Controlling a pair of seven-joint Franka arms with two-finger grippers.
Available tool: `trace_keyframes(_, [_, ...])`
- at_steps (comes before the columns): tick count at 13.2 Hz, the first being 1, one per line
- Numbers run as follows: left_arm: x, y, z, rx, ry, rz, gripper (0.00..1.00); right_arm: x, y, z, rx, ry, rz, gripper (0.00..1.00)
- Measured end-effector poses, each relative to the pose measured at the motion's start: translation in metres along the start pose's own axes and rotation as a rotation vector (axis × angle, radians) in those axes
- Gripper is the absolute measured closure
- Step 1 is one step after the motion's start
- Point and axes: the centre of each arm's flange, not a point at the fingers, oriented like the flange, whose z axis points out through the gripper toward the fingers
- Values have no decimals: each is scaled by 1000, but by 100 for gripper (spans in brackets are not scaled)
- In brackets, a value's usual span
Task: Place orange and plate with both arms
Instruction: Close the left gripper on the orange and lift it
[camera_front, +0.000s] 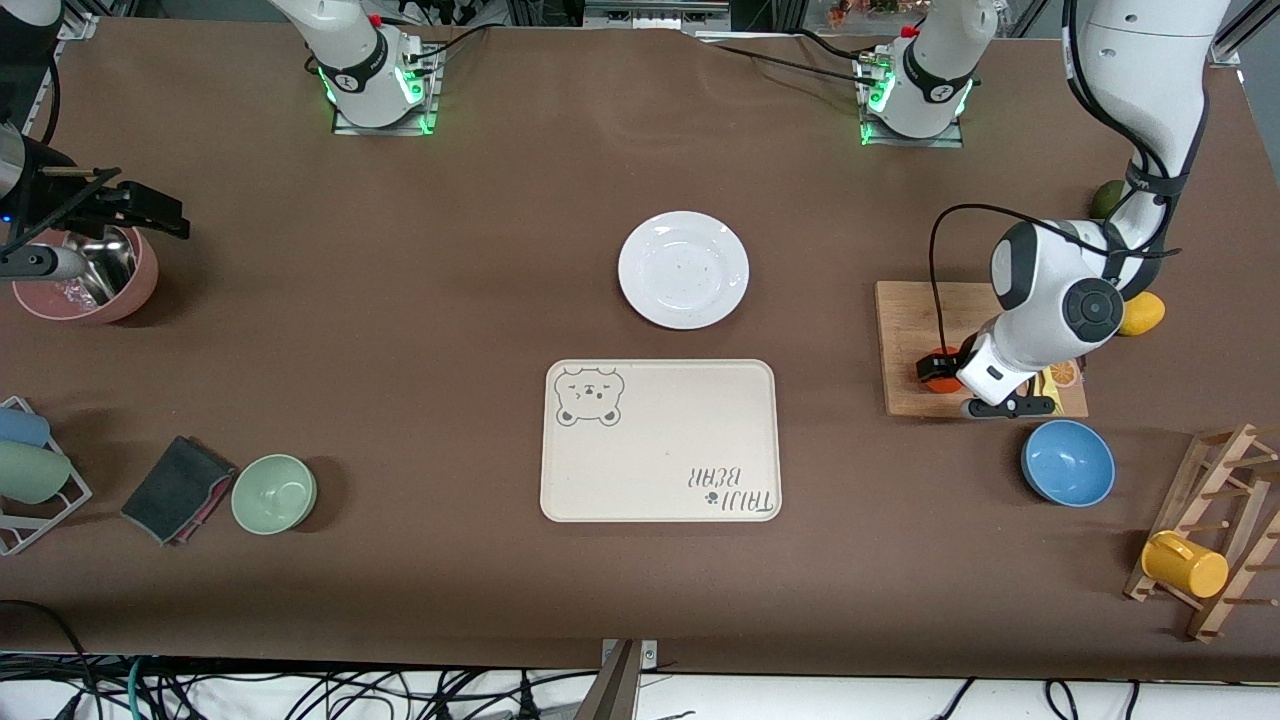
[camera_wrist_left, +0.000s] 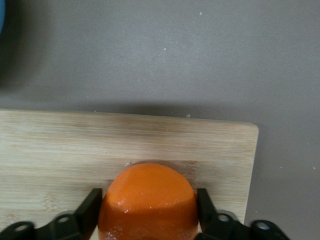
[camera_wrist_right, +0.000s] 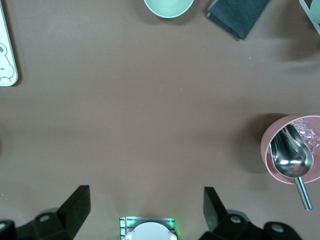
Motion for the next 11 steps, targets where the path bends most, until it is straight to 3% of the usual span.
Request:
trace_keyframes(5, [1, -1, -7, -2, 9, -5, 29, 0, 0, 0, 0, -2, 0, 0])
trace_keyframes(9, [-3, 9, -57, -11, 15, 10, 29, 0, 0, 0, 0, -2, 1, 0])
trace_keyframes(11, [-8, 39, -83, -50, 41, 34, 29, 0, 0, 0, 0, -2, 1, 0])
